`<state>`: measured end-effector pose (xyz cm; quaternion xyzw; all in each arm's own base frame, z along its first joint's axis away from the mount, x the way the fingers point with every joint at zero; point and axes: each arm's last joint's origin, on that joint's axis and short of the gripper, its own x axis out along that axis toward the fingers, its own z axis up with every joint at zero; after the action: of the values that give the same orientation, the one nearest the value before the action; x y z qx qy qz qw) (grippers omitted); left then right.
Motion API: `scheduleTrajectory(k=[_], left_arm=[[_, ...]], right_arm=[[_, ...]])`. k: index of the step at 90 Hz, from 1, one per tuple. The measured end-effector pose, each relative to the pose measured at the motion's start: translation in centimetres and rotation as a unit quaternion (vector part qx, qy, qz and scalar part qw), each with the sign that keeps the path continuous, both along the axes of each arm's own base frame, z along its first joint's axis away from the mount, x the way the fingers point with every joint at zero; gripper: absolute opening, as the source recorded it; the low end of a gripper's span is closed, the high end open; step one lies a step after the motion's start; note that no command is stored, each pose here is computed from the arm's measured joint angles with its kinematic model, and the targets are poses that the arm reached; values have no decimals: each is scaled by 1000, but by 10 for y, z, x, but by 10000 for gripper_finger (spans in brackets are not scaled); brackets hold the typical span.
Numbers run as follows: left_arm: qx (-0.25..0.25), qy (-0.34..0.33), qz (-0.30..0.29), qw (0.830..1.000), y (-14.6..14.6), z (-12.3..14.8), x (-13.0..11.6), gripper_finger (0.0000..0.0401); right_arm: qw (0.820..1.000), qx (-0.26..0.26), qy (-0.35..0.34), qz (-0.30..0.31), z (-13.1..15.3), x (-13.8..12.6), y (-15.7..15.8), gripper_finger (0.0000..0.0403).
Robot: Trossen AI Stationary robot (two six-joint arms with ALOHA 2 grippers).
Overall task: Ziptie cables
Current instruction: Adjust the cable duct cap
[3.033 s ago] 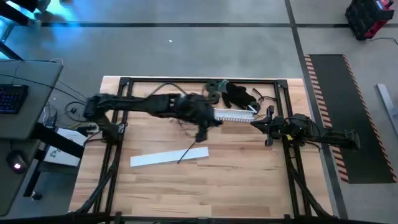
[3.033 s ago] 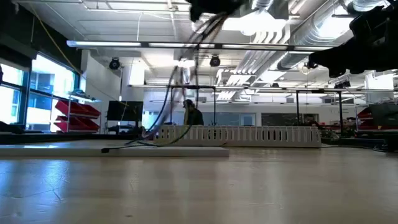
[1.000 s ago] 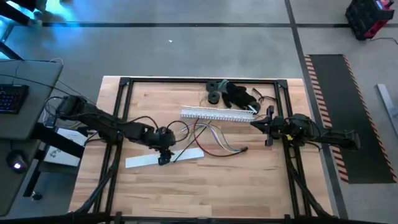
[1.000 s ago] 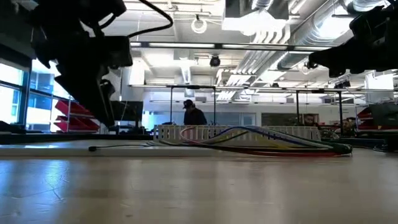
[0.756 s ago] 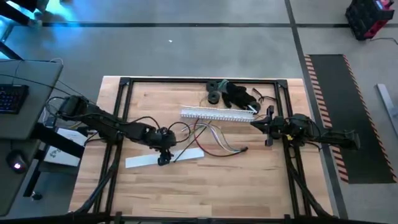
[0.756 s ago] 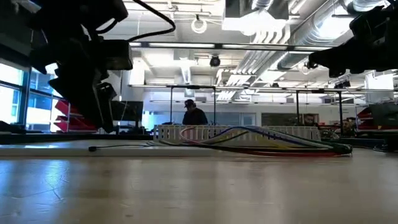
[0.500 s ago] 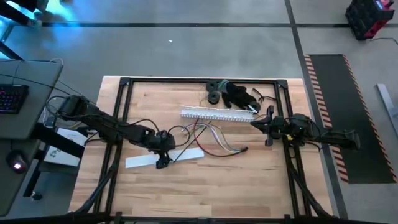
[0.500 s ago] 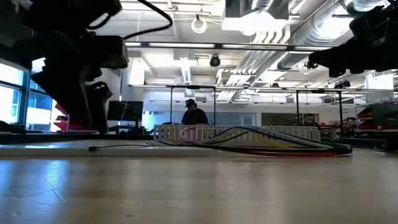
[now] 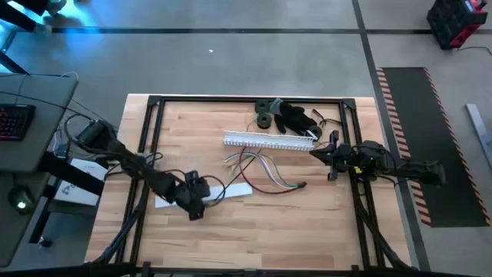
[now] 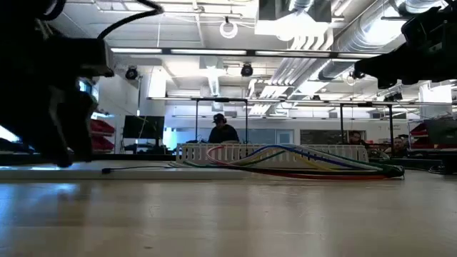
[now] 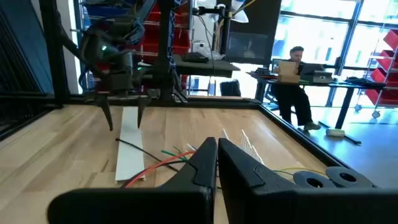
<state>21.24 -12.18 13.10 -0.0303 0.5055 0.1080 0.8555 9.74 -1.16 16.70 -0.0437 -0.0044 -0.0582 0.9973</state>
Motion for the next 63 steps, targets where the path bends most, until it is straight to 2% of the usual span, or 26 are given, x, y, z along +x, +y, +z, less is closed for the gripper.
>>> scheduleTrajectory(k=[14, 22, 36, 52, 63], left_arm=[[45, -14, 58, 997, -4, -15, 0, 289], [53, -31, 100, 993, -5, -21, -1, 289], [53, -36, 129, 990, -5, -26, -1, 286], [11, -52, 200, 978, -2, -26, 1, 266], [-30, -84, 277, 957, -2, -25, 2, 243]], right_arm=[[1000, 0, 0, 0, 0, 0, 0, 0], [1000, 0, 0, 0, 0, 0, 0, 0], [1000, 0, 0, 0, 0, 0, 0, 0], [1000, 0, 0, 0, 0, 0, 0, 0], [1000, 0, 0, 0, 0, 0, 0, 0]])
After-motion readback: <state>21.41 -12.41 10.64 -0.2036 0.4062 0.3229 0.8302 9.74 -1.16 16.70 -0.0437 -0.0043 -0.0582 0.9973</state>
